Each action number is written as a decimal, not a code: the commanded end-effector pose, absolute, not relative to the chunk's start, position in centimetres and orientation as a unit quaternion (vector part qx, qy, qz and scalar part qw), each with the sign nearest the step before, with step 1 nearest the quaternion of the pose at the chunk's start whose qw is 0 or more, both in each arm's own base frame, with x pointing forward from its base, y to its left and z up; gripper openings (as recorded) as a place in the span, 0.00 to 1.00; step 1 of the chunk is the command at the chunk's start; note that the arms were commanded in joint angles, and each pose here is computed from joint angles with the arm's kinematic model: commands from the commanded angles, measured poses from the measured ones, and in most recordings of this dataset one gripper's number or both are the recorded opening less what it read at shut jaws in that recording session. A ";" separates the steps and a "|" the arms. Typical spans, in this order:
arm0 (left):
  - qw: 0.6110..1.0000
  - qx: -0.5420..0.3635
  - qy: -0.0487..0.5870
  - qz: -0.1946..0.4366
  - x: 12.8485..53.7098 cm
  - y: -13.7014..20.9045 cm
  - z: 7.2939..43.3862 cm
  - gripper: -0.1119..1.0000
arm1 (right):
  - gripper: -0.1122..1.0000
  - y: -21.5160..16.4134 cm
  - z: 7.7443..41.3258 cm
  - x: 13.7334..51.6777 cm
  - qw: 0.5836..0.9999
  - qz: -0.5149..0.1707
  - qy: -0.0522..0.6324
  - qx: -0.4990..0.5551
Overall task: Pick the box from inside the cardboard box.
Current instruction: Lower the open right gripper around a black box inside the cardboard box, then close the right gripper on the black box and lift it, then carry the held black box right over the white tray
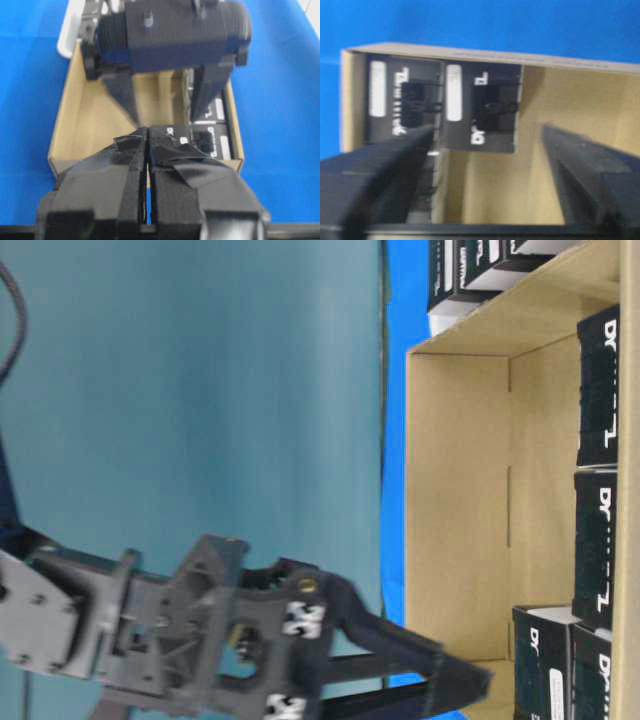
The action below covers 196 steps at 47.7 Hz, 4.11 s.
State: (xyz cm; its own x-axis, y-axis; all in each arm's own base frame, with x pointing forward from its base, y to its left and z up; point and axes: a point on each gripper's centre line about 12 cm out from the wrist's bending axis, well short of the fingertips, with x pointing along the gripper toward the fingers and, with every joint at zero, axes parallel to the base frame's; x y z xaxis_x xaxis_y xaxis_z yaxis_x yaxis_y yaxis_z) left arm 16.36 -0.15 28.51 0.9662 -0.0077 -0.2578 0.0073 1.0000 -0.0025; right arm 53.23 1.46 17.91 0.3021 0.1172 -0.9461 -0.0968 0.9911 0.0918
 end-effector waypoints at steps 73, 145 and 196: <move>0.993 -0.011 0.119 -0.003 16.7 -0.2 29.5 0.06 | 0.98 -2.0 13.4 54.1 0.804 0.040 0.593 0.030; 0.995 -0.011 0.101 -0.001 16.8 -0.1 29.8 0.06 | 0.70 -0.7 11.6 54.0 0.801 0.043 0.597 0.028; 0.994 -0.011 0.109 -0.001 16.8 -0.1 29.1 0.06 | 0.67 0.0 30.9 38.0 0.799 0.046 0.593 0.088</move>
